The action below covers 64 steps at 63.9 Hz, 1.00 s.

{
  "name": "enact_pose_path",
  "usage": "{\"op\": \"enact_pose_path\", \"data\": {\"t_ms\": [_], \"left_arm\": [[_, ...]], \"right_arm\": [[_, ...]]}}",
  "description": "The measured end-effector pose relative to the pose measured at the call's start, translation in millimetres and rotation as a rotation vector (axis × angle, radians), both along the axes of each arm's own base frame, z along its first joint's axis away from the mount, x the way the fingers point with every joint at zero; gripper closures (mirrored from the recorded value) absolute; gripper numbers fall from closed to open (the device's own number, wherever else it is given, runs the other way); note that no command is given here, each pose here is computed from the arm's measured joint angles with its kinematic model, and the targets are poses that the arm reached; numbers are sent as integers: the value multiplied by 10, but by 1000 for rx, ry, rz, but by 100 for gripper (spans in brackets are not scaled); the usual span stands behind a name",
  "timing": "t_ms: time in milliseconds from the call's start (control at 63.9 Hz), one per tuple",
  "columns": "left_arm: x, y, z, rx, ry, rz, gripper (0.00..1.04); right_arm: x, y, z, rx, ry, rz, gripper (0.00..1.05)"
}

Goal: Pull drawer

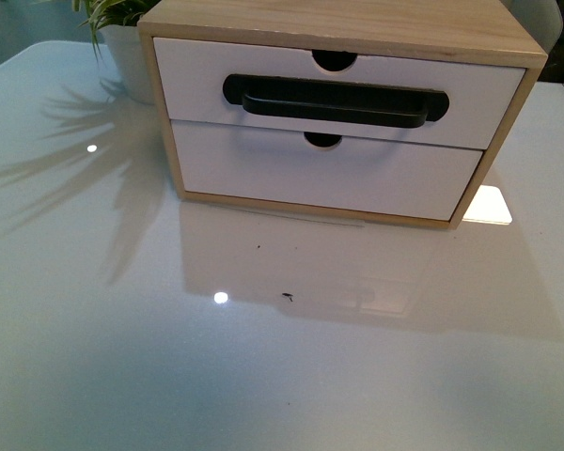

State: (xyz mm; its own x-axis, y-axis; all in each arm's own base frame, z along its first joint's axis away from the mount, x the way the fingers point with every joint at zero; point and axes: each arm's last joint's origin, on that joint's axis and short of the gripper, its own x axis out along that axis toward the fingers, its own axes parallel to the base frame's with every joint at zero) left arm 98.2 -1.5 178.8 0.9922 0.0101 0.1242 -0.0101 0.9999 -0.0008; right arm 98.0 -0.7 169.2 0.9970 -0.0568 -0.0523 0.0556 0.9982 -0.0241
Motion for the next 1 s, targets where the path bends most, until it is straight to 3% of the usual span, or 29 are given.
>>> {"op": "enact_pose_path", "data": {"t_ms": [94, 282, 407, 657, 1002], "left_arm": [[98, -44, -14, 30, 38, -90, 7], [475, -176, 65, 177, 64, -299, 7], [879, -373, 76, 324, 138, -487, 7], [1344, -858, -41, 599, 246, -829, 7], [1796, -1420, 34, 852, 198, -993, 7]], "right_arm": [[116, -21, 40, -52, 87, 12, 9], [589, -30, 391, -230, 152, 199, 9], [940, 25, 431, -340, 281, 355, 9], [1352, 262, 467, -566, 374, 560, 9], [1833, 656, 427, -710, 410, 720, 9]]}}
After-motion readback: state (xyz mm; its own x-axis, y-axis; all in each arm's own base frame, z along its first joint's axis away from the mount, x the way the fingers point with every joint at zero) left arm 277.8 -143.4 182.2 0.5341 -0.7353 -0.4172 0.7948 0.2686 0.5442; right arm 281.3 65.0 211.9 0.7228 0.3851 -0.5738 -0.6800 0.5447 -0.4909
